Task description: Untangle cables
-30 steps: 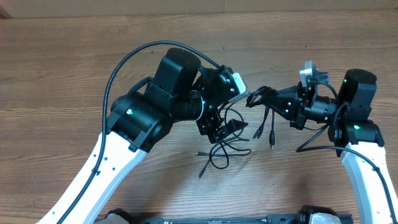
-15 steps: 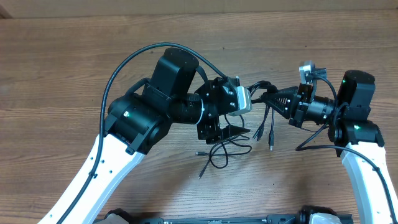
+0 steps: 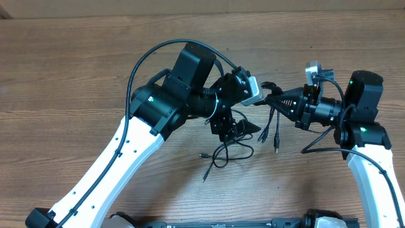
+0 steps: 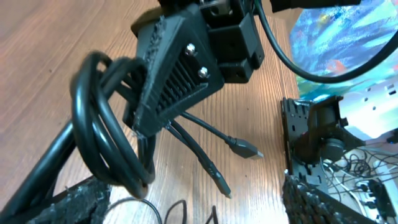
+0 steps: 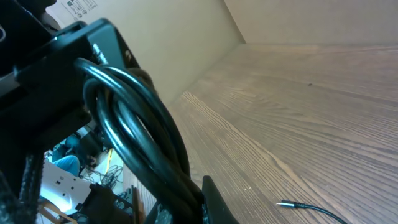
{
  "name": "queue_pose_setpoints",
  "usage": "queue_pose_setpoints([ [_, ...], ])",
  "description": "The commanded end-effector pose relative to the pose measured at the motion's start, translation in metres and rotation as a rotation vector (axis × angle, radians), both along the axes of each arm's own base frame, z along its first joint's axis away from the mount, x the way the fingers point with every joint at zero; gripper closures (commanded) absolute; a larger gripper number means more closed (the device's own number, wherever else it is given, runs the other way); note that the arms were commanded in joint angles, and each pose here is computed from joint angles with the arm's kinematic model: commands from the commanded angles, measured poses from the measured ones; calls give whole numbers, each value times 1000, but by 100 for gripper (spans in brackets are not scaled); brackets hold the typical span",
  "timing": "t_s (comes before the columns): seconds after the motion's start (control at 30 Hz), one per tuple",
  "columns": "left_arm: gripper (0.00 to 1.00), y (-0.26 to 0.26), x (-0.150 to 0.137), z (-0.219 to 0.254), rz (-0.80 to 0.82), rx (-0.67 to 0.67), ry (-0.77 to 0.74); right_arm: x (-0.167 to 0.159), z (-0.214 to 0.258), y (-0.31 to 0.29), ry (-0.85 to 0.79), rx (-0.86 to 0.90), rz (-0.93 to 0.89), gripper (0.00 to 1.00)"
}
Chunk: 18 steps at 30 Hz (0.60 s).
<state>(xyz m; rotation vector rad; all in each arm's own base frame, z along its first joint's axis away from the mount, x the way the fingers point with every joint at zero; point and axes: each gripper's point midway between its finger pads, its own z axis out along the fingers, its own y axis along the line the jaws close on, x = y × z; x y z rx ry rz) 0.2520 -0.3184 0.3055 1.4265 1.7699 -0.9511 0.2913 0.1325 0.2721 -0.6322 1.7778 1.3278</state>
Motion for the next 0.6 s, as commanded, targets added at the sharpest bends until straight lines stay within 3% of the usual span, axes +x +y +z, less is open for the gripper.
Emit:
queue_pose_setpoints([
  [0.0,5,-4,7,9,14,-16,-33,-3,8,2,-16,17,28,96],
  [0.07,0,-5,11,13,20,-30,-51,-7,11,3,-29,28,53,96],
  [0.3,5,-11,15,17,18,-60,-59,-12,14,4,-38,44,83,96],
  [0.33,9,-12,14,18,14,-63,-57,-12,14,4,-38,44,83,96],
  [0.5,65,-12,14,18,12,-66,-60,-12,14,4,-38,44,83,96],
  [0.57,72,-13,15,19,12,-70,-65,-12,14,4,-37,44,83,96],
])
